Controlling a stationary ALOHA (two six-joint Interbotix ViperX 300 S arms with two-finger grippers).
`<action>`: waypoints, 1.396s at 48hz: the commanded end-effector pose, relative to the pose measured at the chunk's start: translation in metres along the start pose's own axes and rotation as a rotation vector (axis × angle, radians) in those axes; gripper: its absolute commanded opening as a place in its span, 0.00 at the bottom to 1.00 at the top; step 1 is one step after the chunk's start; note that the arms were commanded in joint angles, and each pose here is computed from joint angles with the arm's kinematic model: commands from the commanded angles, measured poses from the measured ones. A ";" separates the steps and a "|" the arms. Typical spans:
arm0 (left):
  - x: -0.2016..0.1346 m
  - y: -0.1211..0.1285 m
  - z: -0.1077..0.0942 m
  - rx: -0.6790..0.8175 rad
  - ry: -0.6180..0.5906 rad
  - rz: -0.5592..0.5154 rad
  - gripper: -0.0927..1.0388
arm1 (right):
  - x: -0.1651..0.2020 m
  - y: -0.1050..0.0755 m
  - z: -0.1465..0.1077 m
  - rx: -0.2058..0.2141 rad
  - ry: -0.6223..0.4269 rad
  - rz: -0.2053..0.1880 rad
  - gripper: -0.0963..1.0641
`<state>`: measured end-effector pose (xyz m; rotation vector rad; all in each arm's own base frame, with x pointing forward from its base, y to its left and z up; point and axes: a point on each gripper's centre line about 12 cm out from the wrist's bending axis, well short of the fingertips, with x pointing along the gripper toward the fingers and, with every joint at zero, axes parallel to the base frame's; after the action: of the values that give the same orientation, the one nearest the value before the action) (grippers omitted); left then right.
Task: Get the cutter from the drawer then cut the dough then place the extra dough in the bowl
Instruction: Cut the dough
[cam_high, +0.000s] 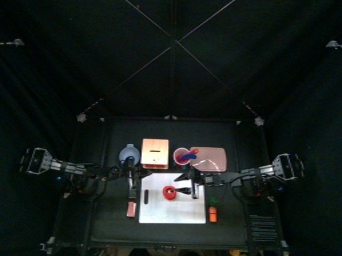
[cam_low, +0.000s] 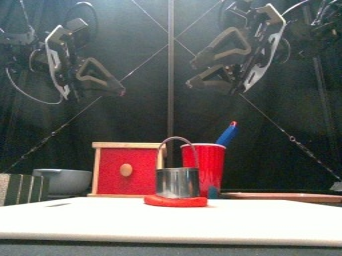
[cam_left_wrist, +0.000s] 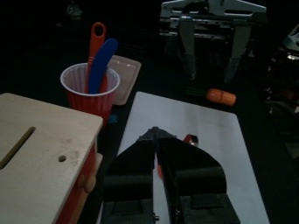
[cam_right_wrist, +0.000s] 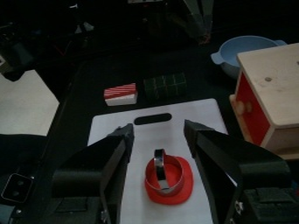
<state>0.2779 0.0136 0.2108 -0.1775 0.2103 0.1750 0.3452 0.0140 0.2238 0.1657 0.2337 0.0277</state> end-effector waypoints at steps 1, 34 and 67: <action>0.004 -0.002 0.011 -0.006 -0.031 -0.004 0.45 | -0.003 0.001 0.009 -0.018 -0.031 0.009 0.76; 0.026 -0.034 -0.003 0.047 0.029 -0.088 0.45 | -0.007 -0.005 0.000 0.022 -0.064 -0.009 0.74; 0.075 -0.062 -0.071 0.156 -0.018 -0.103 0.76 | 0.022 -0.003 -0.074 0.048 -0.046 0.001 0.75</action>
<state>0.3415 -0.0464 0.1266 -0.0273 0.2329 0.0606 0.3413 0.0213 0.1413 0.2092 0.2323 0.0150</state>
